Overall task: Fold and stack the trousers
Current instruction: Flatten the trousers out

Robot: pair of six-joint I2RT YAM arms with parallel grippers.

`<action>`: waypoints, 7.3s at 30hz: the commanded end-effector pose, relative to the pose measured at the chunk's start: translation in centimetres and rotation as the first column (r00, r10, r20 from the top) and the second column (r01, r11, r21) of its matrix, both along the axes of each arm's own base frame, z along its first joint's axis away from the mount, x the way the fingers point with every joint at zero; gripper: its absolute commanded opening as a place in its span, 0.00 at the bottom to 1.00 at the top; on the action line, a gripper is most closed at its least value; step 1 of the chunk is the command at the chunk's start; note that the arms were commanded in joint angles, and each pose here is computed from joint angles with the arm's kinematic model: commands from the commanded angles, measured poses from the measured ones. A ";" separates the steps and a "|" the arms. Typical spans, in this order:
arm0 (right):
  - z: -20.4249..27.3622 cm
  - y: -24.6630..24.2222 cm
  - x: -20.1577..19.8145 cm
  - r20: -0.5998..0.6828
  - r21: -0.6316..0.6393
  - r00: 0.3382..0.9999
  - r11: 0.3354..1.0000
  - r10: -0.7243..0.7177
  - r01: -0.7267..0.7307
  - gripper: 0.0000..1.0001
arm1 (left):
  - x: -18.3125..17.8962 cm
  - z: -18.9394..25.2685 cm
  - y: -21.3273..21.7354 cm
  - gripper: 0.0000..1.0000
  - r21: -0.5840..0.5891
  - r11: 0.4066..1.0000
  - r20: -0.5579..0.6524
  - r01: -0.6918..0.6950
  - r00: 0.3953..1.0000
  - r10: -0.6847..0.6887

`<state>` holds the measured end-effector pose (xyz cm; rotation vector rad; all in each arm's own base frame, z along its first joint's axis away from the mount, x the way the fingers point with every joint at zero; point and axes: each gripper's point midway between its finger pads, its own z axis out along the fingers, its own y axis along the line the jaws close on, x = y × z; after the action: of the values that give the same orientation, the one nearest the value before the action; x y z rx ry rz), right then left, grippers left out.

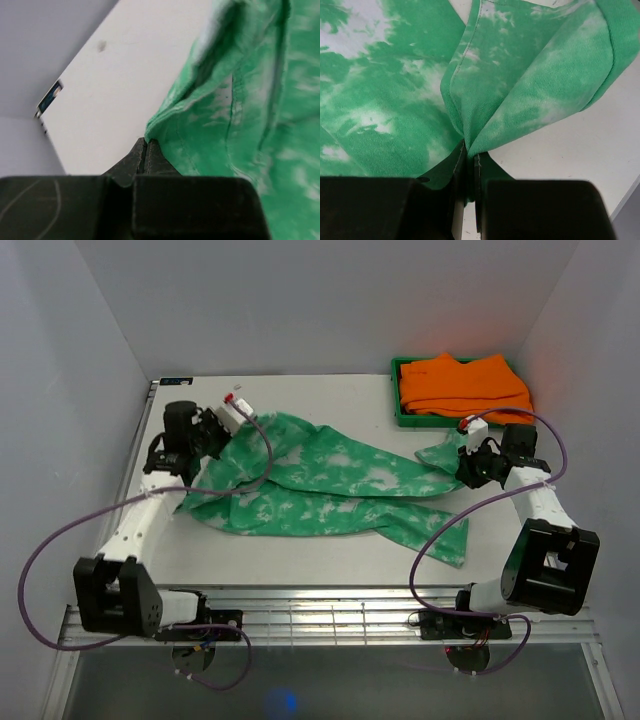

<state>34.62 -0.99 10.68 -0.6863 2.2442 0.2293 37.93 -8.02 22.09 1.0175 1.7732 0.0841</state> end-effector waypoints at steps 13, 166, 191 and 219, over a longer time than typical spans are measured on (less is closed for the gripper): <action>5.0 -3.6 4.9 0.089 -0.151 0.994 0.986 -0.061 0.074 0.77 | 18.3 -1.8 21.5 0.85 -0.148 0.825 -0.053 -0.545 0.838 0.543; -2.8 -17.7 -12.7 -0.686 -0.462 0.717 0.834 -0.122 -0.301 0.08 | -1.3 -12.6 26.4 0.00 -0.064 0.736 -0.685 -0.674 0.566 0.459; -4.0 -11.4 -9.6 -0.616 -0.318 0.787 0.926 -0.038 -0.204 0.52 | -4.5 -9.9 23.3 0.90 -0.129 0.865 -0.553 -0.485 0.759 0.343; 2.4 -0.8 6.2 -0.209 -0.079 0.967 0.988 -0.146 0.132 0.64 | -4.4 -14.2 24.6 0.73 -0.152 0.722 -0.618 -0.675 0.635 0.463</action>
<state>35.96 -4.88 5.87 -0.7452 2.7578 0.0508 32.89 17.43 3.63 0.0162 2.5829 -0.1937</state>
